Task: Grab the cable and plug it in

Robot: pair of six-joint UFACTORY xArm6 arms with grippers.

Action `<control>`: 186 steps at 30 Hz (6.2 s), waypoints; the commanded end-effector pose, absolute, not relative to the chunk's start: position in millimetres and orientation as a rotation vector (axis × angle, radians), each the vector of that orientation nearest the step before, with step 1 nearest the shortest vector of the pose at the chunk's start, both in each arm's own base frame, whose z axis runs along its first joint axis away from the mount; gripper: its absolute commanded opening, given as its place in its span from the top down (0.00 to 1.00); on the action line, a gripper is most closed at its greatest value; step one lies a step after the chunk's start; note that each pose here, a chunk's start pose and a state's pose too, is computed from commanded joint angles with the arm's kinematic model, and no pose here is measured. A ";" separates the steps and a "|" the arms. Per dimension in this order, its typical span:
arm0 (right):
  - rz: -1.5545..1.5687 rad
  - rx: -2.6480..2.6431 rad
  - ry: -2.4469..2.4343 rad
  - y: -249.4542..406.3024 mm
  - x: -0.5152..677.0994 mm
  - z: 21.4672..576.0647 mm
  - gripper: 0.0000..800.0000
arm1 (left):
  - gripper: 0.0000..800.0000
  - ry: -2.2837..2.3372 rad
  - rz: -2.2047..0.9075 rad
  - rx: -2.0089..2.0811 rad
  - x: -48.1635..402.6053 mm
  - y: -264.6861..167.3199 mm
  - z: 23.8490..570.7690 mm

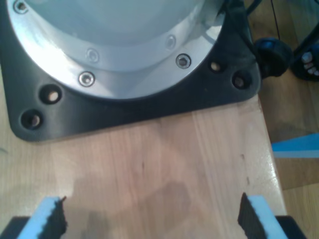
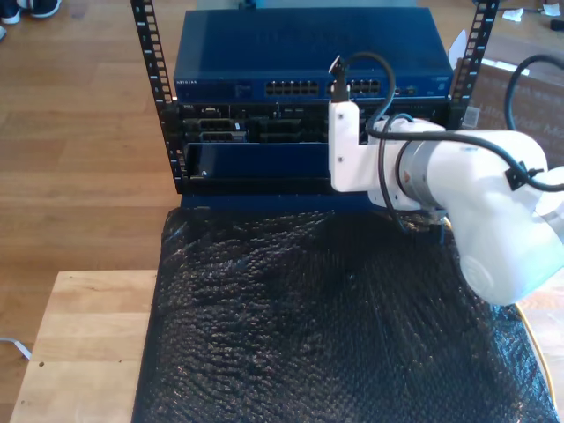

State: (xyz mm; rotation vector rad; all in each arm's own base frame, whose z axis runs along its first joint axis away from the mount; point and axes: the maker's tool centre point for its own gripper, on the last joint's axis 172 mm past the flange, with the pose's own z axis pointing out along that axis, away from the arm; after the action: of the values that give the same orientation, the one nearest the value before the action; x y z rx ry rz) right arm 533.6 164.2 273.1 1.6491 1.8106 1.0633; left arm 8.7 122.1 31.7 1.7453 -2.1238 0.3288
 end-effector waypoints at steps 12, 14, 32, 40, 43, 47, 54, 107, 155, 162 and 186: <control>1.169 1.584 1.678 133.6 558.3 319.7 1.00 | 0.00 -2.124 0.329 1.745 8.7 122.1 31.7; 1.187 1.575 1.675 135.6 557.3 320.4 1.00 | 0.00 -2.124 0.329 1.745 8.7 122.1 31.7; 1.372 1.258 1.674 156.6 525.1 324.3 1.00 | 0.00 -2.124 0.329 1.745 8.7 122.1 31.7; 1.376 1.085 1.675 158.8 519.1 324.0 1.00 | 0.00 -2.124 0.329 1.745 8.7 122.1 31.7; 1.373 1.082 1.681 160.1 520.6 322.5 1.00 | 0.00 -2.123 0.330 1.747 9.0 122.0 31.7; 1.379 1.071 1.685 163.7 517.3 325.0 1.00 | 0.00 -2.124 0.329 1.745 8.7 122.1 31.7; 1.400 1.053 1.705 180.1 510.5 326.6 1.00 | 0.00 -2.124 0.329 1.745 8.7 122.1 31.7; 1.405 1.110 1.179 118.1 583.8 300.1 1.00 | 0.00 -2.123 0.330 1.744 8.6 121.7 31.5; 1.142 1.105 0.925 120.6 642.3 278.8 1.00 | 0.00 -2.123 0.330 1.744 8.6 121.7 31.5; 1.148 1.102 0.930 126.4 641.8 276.6 1.00 | 0.00 -2.123 0.330 1.744 8.6 121.7 31.5; 1.150 1.125 0.879 125.6 651.3 274.1 1.00 | 0.00 -2.123 0.330 1.744 8.6 121.7 31.5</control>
State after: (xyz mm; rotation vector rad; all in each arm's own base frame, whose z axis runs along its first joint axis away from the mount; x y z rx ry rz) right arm 651.3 125.6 274.1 1.1251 0.8791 1.1504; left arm 8.6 121.7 31.5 1.7444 -2.1228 0.3300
